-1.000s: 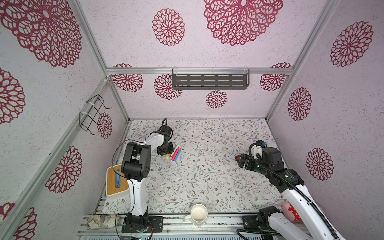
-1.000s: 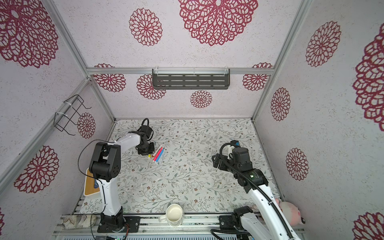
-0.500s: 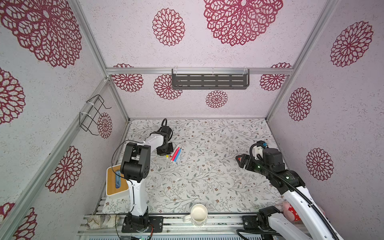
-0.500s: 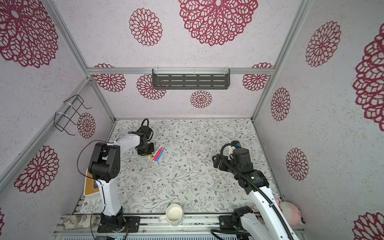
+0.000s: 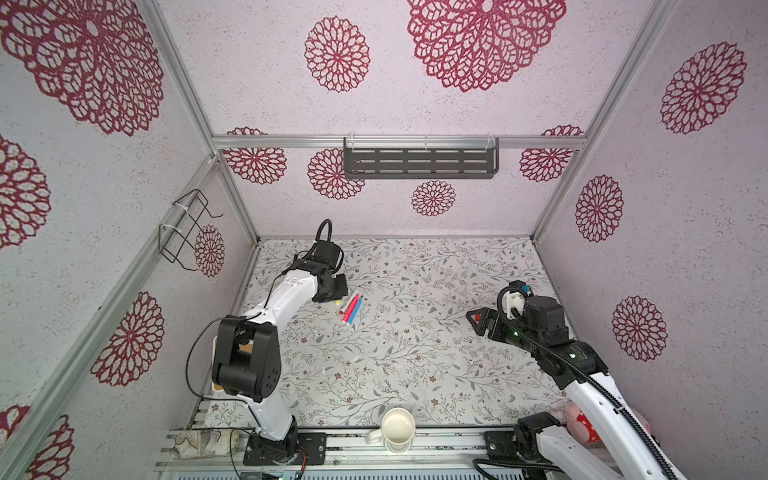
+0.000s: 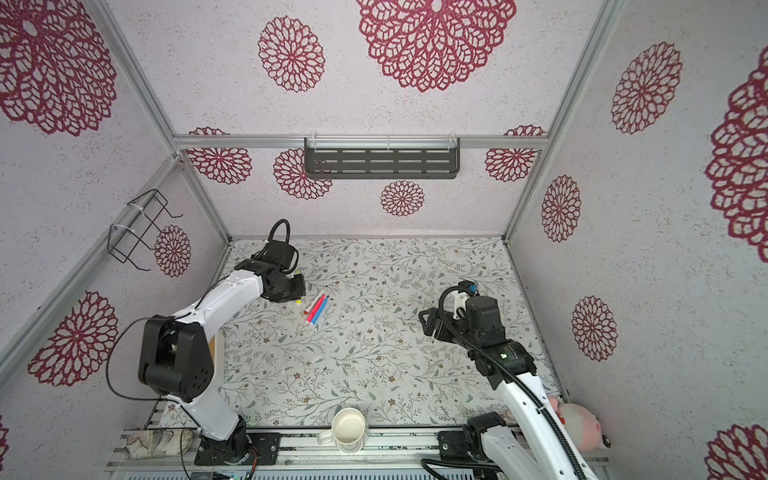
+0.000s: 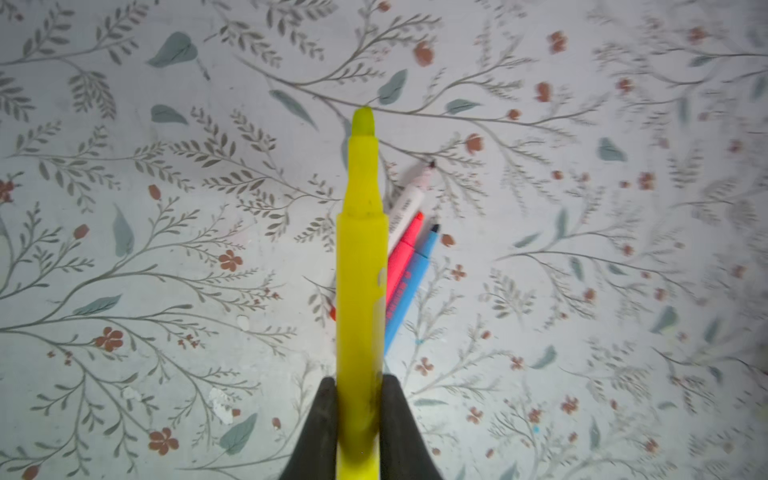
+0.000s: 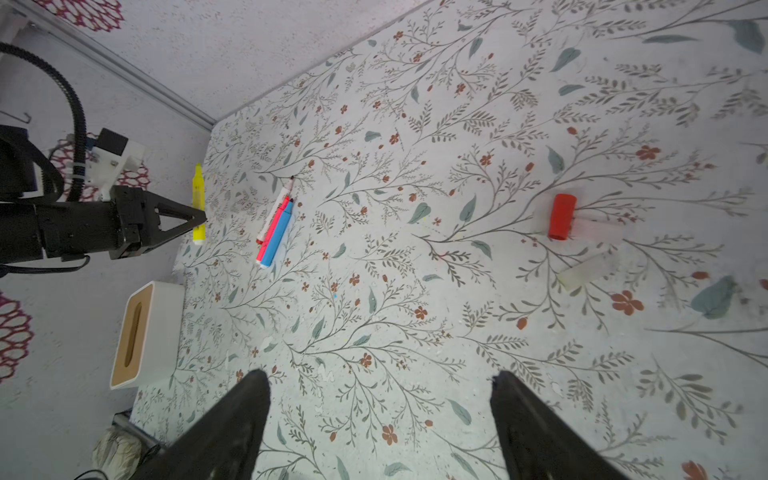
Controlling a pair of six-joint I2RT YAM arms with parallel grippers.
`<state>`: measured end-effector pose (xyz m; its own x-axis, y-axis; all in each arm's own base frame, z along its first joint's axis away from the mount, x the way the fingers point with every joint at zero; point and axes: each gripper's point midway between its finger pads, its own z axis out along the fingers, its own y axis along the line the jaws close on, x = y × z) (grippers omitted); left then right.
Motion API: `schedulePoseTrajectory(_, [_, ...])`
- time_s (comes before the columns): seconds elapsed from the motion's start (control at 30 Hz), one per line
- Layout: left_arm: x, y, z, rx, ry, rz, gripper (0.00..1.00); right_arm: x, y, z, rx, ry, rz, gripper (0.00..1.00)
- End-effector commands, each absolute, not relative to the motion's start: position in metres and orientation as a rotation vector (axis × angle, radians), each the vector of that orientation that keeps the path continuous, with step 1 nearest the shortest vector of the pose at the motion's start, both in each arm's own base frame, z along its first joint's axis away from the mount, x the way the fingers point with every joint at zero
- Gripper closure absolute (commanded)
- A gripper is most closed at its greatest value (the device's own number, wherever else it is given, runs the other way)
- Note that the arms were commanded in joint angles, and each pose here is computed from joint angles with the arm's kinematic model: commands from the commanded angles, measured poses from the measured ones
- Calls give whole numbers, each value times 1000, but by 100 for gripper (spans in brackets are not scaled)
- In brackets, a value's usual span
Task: Insert the pens into the pen caps
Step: 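Close the left gripper on the yellow highlighter and lift it, then carry the highlighter toward the right gripper while the right gripper approaches it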
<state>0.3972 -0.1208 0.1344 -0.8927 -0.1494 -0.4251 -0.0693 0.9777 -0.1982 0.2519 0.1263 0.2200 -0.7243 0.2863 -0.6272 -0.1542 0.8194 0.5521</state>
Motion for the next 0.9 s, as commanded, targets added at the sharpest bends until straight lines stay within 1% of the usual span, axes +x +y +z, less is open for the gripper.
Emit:
schedulePoseTrajectory(0.0, [382, -158, 150, -11, 2613, -425, 90, 249, 155, 249, -23, 2138, 983, 14])
schedulePoseTrajectory(0.17, [351, -201, 176, 154, 2500, -586, 89, 246, 175, 271, -110, 2027, 1127, 16])
schedulePoseTrajectory(0.27, [331, -230, 191, 247, 2433, -735, 89, 245, 189, 277, -153, 2007, 1200, 18])
schedulePoseTrajectory(0.37, [312, -250, 203, 314, 2381, -819, 89, 245, 202, 276, -186, 2014, 1224, 18])
schedulePoseTrajectory(0.7, [265, -284, 226, 446, 2271, -972, 88, 249, 243, 276, -270, 2010, 1302, 19])
schedulePoseTrajectory(0.87, [253, -292, 232, 476, 2234, -1010, 87, 254, 262, 275, -292, 2021, 1308, 20])
